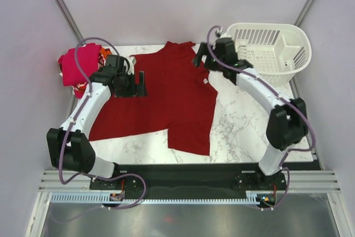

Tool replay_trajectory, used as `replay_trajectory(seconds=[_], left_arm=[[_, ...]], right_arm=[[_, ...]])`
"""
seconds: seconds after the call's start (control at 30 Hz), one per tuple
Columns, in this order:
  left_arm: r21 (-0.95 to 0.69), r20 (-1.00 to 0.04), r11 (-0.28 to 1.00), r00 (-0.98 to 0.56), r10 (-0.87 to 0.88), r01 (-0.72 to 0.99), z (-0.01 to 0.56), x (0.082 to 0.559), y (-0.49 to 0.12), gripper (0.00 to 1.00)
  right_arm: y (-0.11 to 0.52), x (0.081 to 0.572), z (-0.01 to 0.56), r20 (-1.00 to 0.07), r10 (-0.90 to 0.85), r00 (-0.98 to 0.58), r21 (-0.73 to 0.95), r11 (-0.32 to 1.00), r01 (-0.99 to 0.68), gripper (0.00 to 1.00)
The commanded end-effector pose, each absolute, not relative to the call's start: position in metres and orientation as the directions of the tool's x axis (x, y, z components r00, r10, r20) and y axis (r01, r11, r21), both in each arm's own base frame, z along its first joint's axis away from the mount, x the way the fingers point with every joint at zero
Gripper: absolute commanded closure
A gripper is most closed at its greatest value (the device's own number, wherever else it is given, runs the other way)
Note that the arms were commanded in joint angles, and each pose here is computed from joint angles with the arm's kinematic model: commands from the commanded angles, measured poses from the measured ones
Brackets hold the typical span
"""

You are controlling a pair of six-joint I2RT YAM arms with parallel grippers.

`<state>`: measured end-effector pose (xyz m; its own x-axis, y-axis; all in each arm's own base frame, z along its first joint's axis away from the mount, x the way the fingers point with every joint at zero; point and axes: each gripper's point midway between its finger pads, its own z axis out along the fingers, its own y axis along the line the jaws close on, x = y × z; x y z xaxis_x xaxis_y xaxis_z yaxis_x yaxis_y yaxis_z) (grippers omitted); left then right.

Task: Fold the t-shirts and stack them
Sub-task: Flatten the tshirt out

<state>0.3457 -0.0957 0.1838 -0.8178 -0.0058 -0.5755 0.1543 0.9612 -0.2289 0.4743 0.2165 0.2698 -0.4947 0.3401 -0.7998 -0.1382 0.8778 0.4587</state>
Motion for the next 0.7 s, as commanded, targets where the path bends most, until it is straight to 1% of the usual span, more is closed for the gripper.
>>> replay_trajectory(seconds=[0.0, 0.03, 0.07, 0.13, 0.23, 0.37, 0.5, 0.67], left_arm=[[-0.309, -0.669, 0.935, -0.739, -0.082, 0.175, 0.213, 0.334, -0.106, 0.06], [-0.310, -0.676, 0.934, -0.732, -0.084, 0.179, 0.211, 0.325, -0.105, 0.06], [-0.309, -0.682, 0.935, -0.726, -0.090, 0.175, 0.211, 0.322, -0.104, 0.06], [-0.315, -0.693, 0.933, -0.714, -0.101, 0.174, 0.211, 0.317, -0.104, 0.07], [-0.322, -0.693, 0.931, -0.712, -0.108, 0.172, 0.205, 0.304, -0.102, 0.07], [-0.284, -0.725, 0.946, -0.680, -0.104, 0.159, 0.205, 0.289, -0.091, 0.08], [-0.270, -0.757, 0.949, -0.644, -0.107, 0.160, 0.213, 0.280, -0.086, 0.08], [-0.297, -0.756, 0.939, -0.643, -0.120, 0.173, 0.215, 0.272, -0.090, 0.08]], right_arm=[[0.265, 0.439, 0.185, -0.681, 0.245, -0.690, 0.497, 0.847, -0.190, 0.07], [0.270, 0.437, 0.180, -0.682, 0.238, -0.692, 0.500, 0.842, -0.203, 0.07], [0.270, 0.429, 0.163, -0.662, 0.227, -0.714, 0.498, 0.846, -0.192, 0.07], [0.272, 0.425, 0.148, -0.642, 0.231, -0.731, 0.509, 0.842, -0.181, 0.07], [0.267, 0.415, 0.116, -0.598, 0.215, -0.772, 0.498, 0.855, -0.147, 0.07], [0.252, 0.387, 0.072, -0.527, 0.194, -0.828, 0.465, 0.881, -0.090, 0.06], [0.234, 0.363, 0.045, -0.482, 0.188, -0.856, 0.433, 0.900, -0.046, 0.04], [0.210, 0.341, 0.022, -0.424, 0.204, -0.883, 0.416, 0.909, 0.010, 0.03]])
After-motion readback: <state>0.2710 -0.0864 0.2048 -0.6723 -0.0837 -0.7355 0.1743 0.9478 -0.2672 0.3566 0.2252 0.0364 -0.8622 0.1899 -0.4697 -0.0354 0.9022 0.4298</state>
